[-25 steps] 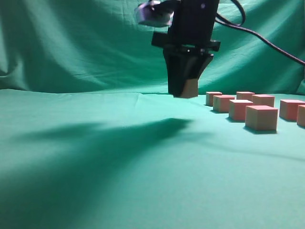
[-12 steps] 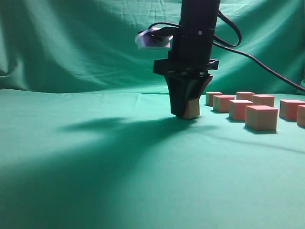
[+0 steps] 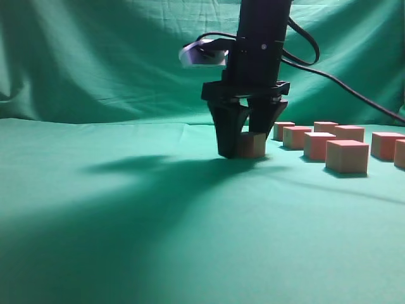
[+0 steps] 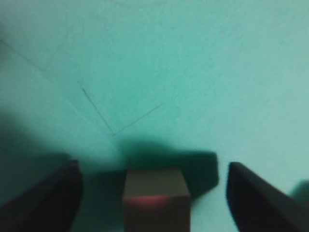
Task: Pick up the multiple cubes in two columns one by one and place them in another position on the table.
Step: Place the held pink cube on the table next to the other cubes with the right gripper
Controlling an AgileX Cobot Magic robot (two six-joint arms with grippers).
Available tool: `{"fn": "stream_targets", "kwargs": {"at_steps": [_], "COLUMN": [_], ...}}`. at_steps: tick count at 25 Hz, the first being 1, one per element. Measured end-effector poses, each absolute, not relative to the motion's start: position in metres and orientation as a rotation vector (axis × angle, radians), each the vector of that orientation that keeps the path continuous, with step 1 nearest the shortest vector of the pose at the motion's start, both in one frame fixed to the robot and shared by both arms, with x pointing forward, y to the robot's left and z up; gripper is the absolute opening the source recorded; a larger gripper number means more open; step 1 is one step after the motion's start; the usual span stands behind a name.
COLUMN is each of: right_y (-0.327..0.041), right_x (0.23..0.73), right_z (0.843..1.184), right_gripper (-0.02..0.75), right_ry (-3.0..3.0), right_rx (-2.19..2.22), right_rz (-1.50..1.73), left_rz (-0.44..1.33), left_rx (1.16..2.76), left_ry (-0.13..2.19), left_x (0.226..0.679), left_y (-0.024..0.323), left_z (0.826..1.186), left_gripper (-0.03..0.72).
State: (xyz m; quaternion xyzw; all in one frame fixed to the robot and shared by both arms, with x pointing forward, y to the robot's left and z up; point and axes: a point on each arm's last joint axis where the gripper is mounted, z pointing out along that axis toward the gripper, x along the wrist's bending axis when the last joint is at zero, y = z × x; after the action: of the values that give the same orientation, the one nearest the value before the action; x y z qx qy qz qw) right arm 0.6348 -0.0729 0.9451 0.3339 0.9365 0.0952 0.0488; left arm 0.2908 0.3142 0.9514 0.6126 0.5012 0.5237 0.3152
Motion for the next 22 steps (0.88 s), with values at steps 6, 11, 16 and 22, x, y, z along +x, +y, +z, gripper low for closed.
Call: {"fn": "stream_targets", "kwargs": {"at_steps": [6,11,16,22], "right_y": [-0.068,-0.065,-0.075,-0.122], "right_x": [0.643,0.648,0.633,0.59], "right_z": [0.989,1.035,1.083,1.16], "right_gripper": [0.613,0.573,0.565,0.565], "right_ry": [2.84,2.738,2.633,2.414], "right_rx": [1.061,1.156,1.218,1.331], "right_rz": [0.306,0.421,0.514,0.617], "left_rz": [1.38,1.38,1.38,1.38], "left_rx": [1.614,1.614,1.614,1.614], "left_ry": [1.32,1.32,1.32,1.32], "left_x": [0.291,0.291,0.291,0.291], "left_y": [0.314,0.314,0.314,0.314], "left_z": [0.951,0.951,0.951,0.951], "left_gripper": [0.0,0.0,0.0,0.0]}}
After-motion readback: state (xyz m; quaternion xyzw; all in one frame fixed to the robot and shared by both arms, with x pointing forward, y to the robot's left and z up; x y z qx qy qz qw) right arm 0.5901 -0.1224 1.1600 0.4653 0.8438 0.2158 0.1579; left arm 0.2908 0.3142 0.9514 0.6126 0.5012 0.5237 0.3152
